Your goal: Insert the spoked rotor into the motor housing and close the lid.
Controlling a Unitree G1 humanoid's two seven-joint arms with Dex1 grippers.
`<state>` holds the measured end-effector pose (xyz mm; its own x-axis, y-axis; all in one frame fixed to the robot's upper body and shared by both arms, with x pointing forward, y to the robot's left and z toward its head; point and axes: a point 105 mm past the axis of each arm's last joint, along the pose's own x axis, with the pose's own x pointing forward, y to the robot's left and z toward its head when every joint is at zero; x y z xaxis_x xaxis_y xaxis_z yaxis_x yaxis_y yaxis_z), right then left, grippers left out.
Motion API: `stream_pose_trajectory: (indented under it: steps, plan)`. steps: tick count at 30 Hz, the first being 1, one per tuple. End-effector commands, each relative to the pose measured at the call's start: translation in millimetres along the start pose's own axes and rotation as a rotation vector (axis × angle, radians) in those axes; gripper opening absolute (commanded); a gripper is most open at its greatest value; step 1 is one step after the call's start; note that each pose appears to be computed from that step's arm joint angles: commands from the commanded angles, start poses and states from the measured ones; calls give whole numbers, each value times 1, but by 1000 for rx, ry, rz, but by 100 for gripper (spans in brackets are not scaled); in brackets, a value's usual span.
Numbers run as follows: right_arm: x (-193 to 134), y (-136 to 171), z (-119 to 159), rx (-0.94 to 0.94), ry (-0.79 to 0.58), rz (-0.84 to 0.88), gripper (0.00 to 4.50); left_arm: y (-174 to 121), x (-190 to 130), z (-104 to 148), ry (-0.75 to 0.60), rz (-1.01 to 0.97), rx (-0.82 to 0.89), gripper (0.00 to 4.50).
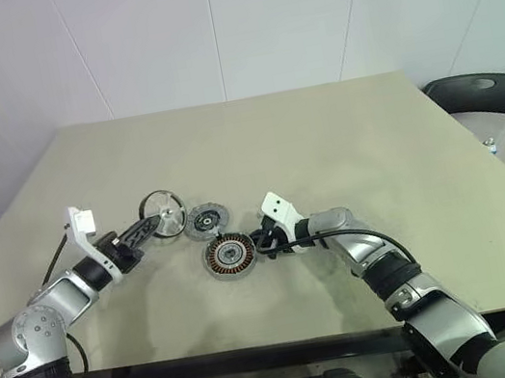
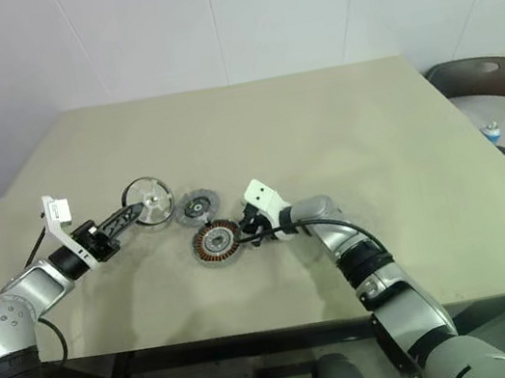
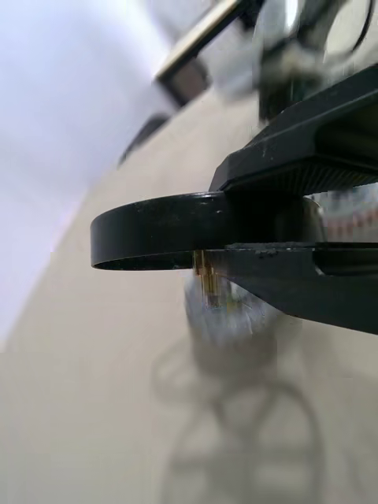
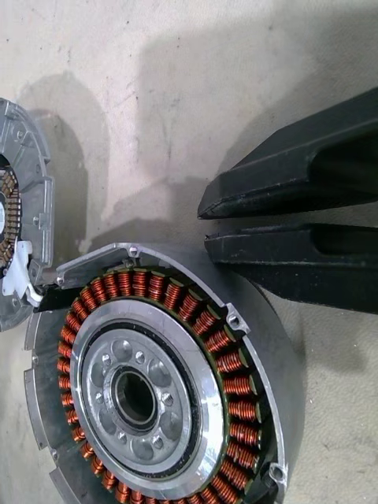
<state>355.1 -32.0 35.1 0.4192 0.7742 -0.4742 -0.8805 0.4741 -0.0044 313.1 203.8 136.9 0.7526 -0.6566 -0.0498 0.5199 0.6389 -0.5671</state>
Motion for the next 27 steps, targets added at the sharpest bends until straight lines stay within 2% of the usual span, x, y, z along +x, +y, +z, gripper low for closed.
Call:
stream_pose_trajectory:
  steps: [1,4,7,13,18,27]
  plan:
    - [-1,-4,5,-19,1,-16,33,-41,2,3,40,-176,-8,49]
    - [-2,-5,5,-22,-4,-14,33,-57,1,-16,120,-256,-101,49]
    - [-12,-10,13,-24,-31,-8,33,-58,-1,-35,175,-278,-214,49]
    - [-35,-24,24,-63,-42,-13,33,-63,1,-44,166,-316,-343,49]
    - [-43,-36,21,-58,-31,-61,33,-51,11,-51,119,-270,-426,49]
    - [-43,-31,16,-45,-28,-66,33,-23,13,-68,102,-152,-496,49]
